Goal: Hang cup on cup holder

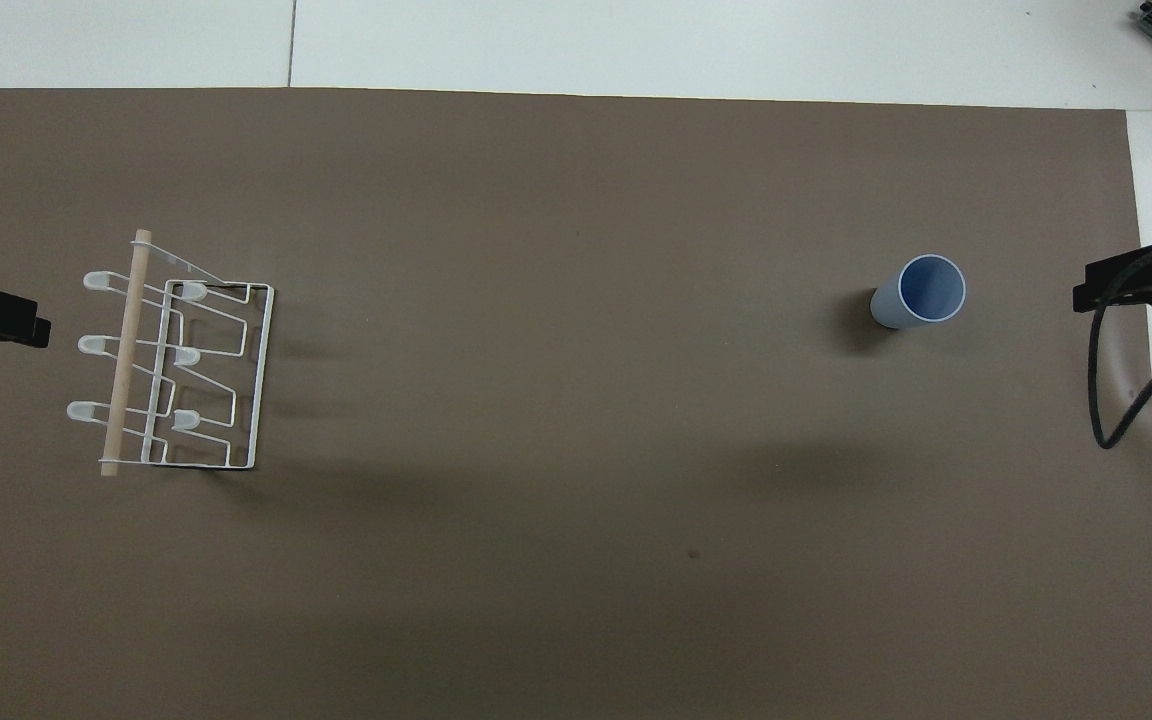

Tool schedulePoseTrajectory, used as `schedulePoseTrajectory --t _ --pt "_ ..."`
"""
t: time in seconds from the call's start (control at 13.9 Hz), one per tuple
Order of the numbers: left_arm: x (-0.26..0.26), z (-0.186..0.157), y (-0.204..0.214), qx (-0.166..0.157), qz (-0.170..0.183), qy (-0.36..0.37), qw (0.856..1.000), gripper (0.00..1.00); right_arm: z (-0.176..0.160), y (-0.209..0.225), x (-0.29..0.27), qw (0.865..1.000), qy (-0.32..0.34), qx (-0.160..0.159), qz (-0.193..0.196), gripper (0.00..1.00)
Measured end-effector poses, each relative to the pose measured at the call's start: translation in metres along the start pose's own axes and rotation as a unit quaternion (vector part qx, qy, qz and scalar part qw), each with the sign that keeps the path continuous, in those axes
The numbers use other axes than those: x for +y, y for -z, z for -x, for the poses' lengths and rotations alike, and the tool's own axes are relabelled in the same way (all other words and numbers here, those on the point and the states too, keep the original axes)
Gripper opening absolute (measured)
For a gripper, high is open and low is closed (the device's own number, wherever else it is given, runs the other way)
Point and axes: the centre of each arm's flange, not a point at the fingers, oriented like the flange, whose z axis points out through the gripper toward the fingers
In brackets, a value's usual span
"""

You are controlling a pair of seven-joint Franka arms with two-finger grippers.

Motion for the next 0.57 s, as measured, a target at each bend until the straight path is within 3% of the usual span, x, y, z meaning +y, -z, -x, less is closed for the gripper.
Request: schedulePoseTrajectory --t 0.57 --pt "-0.0039 0.0004 0.0001 0.000 0.000 0.004 1.000 1.00 0.0011 0.0018 0.0059 1.000 -0.011 0.002 0.000 1.00"
